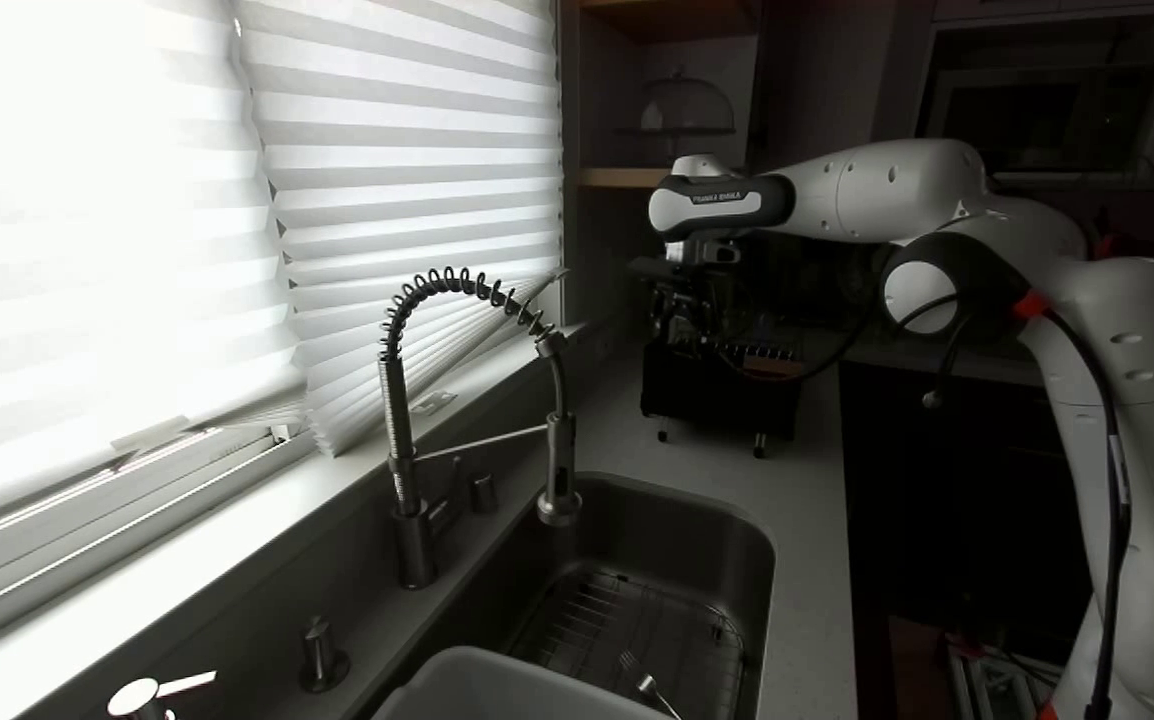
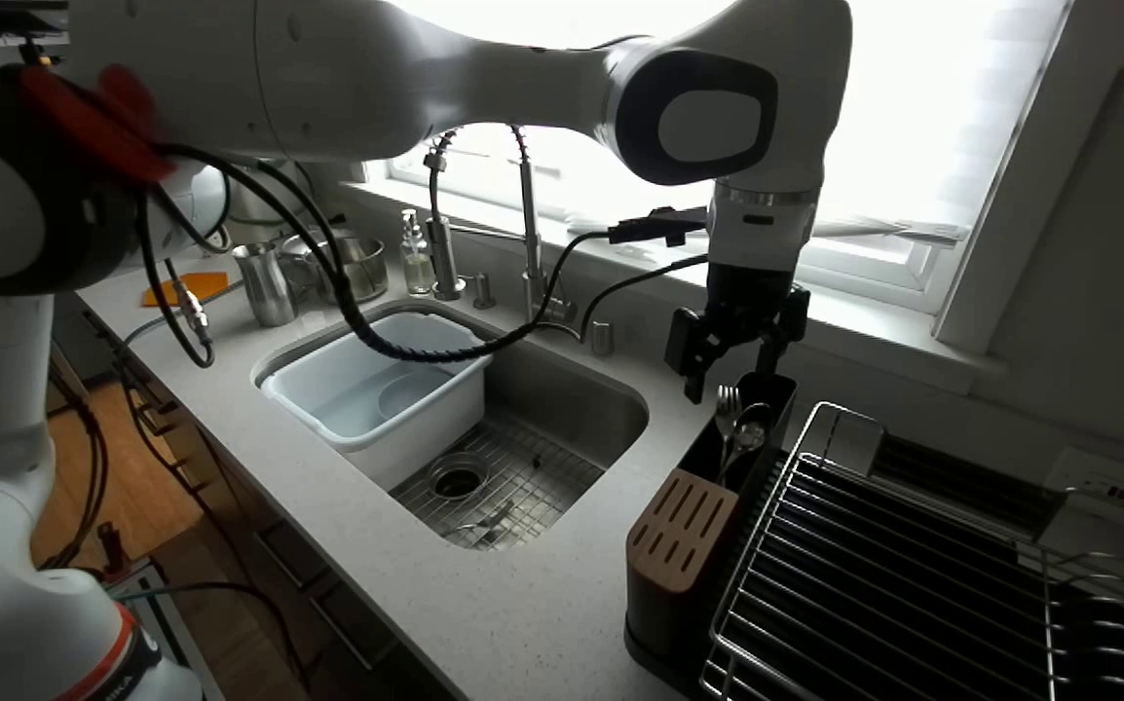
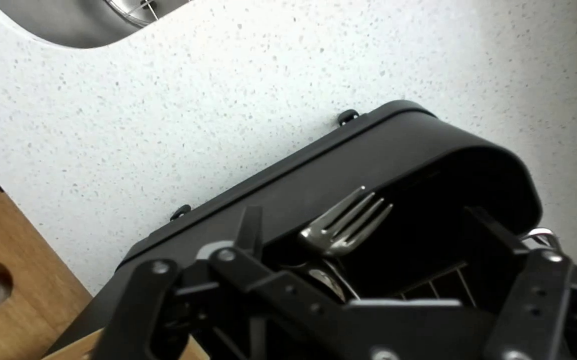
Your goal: Swap the position of the fork and spoon
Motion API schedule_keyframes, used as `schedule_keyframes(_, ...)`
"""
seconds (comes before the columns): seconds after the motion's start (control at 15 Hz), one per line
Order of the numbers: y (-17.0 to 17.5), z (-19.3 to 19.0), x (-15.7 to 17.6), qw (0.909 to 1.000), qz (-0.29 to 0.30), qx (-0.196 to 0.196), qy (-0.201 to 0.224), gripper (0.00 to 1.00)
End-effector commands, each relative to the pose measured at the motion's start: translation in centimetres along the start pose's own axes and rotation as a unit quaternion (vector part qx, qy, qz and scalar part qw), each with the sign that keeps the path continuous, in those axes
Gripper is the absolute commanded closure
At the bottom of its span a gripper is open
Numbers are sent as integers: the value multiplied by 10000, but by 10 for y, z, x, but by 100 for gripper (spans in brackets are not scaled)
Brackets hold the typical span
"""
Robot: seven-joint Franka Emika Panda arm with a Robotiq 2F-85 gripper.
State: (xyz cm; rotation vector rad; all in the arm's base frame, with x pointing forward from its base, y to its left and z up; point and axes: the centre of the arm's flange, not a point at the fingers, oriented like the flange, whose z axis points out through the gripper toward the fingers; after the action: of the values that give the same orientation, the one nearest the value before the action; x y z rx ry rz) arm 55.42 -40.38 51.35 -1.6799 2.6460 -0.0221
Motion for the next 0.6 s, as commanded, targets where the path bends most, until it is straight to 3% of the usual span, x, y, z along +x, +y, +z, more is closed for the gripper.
schedule_keyframes(0.0, 9, 19, 4, 9989, 346, -14, -315, 0)
schedule_keyframes(0.07, 10, 22, 5, 9986, 391, -17, -345, 0)
schedule_keyframes(0.13, 10, 24, 5, 9983, 438, -26, -396, 10)
schedule_keyframes(0.2, 10, 26, 6, 9980, 458, -20, -433, 27)
schedule_keyframes(0.53, 12, 26, 9, 9979, 528, 138, -357, 67)
